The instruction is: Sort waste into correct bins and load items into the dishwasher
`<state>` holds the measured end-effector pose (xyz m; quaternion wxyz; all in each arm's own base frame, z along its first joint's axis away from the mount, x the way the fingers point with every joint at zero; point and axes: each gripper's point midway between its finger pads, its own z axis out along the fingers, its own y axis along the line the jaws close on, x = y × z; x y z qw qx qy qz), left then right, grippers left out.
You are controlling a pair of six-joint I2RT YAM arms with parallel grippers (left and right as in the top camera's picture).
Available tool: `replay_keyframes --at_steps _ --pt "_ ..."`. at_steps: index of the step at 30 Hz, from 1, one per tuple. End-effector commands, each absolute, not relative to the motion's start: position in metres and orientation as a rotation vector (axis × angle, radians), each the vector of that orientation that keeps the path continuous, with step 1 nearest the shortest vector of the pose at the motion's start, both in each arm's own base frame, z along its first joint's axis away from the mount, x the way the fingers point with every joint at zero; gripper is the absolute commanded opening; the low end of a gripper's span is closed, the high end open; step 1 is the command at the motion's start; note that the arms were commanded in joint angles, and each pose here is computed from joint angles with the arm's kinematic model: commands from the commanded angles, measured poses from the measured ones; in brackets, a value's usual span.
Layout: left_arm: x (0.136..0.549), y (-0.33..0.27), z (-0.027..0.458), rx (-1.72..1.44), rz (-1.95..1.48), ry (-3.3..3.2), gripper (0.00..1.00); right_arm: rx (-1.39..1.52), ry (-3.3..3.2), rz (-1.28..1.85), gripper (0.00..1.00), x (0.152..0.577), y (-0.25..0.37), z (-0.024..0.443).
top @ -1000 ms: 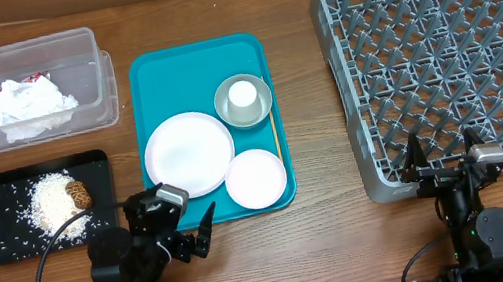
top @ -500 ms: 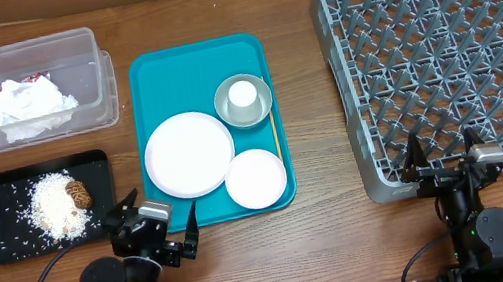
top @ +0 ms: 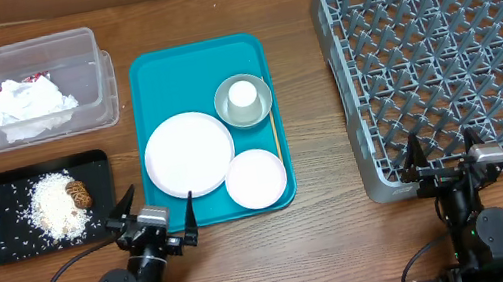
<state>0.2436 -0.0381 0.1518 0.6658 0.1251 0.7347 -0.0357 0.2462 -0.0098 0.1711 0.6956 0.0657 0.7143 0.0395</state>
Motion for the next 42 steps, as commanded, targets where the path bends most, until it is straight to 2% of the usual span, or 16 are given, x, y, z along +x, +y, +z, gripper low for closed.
replay_keyframes --at_steps 1,7,39,42 --pt "0.246 -0.022 0.152 0.145 -0.06 1.663 1.0 0.142 1.589 0.087 1.0 0.246 -0.009 0.17" --pt "0.246 -0.001 0.158 -0.005 -0.014 1.64 1.0 0.142 1.589 0.087 1.0 0.246 -0.009 0.17" --pt "0.246 -0.001 0.156 0.005 -0.006 1.646 1.0 0.143 1.588 0.09 1.0 0.246 -0.009 0.17" --pt "0.246 -0.001 0.156 0.005 -0.006 1.646 1.0 0.124 1.553 0.326 1.0 0.245 0.018 0.181"
